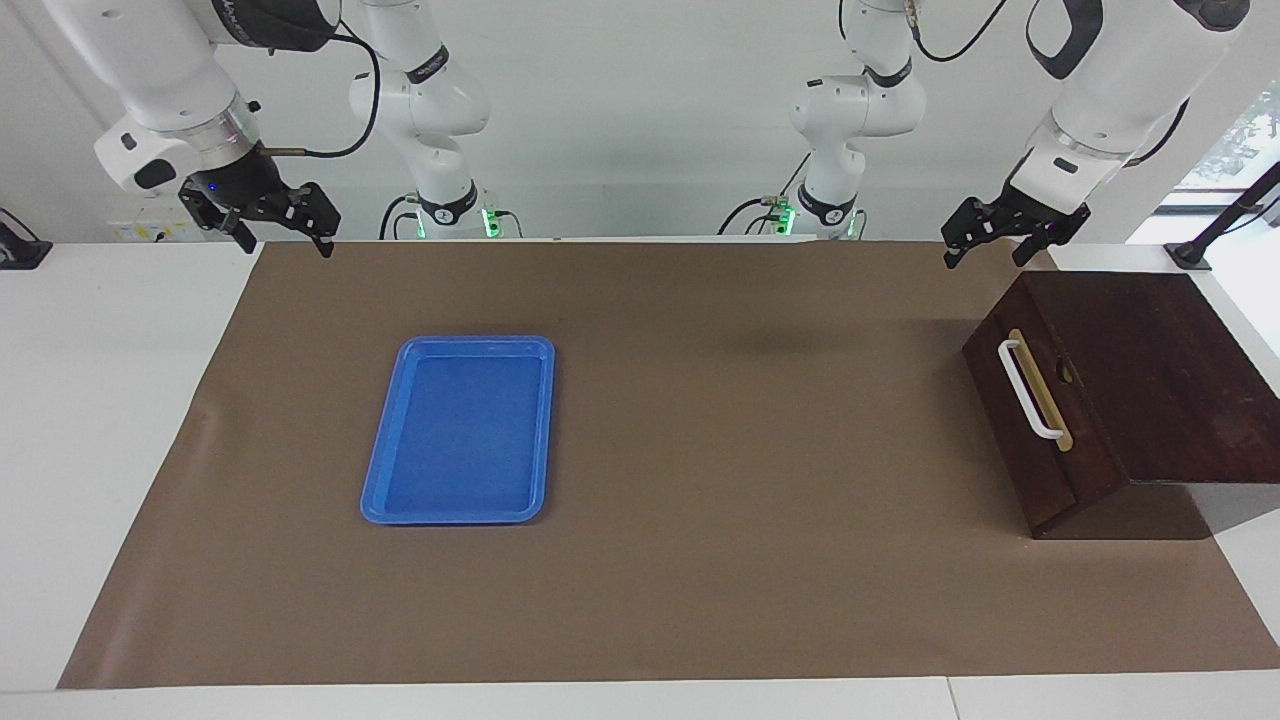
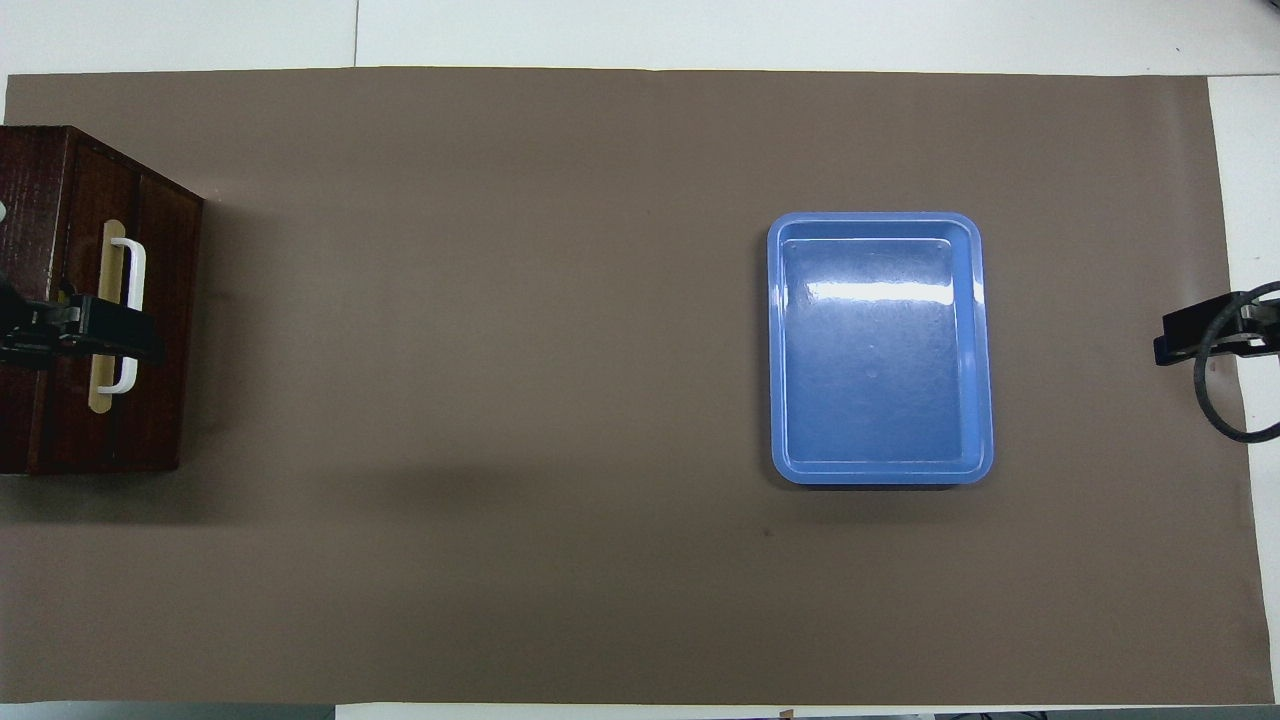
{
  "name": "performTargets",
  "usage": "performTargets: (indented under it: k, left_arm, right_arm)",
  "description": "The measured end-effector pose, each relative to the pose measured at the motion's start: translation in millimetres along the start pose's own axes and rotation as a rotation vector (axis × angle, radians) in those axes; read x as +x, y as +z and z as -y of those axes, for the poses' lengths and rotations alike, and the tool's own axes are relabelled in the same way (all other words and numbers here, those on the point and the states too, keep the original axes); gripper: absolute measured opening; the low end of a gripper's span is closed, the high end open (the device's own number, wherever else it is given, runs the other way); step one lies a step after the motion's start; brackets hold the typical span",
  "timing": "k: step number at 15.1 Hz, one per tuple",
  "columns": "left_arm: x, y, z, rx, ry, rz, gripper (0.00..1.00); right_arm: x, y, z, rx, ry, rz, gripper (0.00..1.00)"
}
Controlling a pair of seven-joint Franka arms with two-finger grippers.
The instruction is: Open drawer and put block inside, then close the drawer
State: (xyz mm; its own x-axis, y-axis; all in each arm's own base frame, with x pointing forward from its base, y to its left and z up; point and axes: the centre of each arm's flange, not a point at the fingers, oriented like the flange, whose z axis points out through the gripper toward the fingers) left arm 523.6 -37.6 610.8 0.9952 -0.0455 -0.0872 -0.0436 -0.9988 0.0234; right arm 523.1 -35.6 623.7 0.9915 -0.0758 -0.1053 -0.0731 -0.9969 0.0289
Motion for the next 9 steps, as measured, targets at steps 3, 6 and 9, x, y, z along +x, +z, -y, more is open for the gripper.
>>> performTargets:
  k: [3, 6, 9]
  left_arm:
    - [-0.5, 0.6, -0.1, 0.0, 0.0, 0.005, 1.0]
    - [-0.7, 0.7, -4.8, 0.001, 0.01, 0.006, 1.0]
    - [-0.5, 0.6, -5.4, 0.002, 0.011, 0.004, 1.0]
  right_arm:
    - [0.0, 0.0, 0.0, 0.0, 0.0, 0.0, 1.0]
    - [0.0, 0.0, 0.0, 0.0, 0.0, 0.0, 1.0]
    - [0.0, 0.0, 0.0, 0.0, 0.0, 0.0, 1.0]
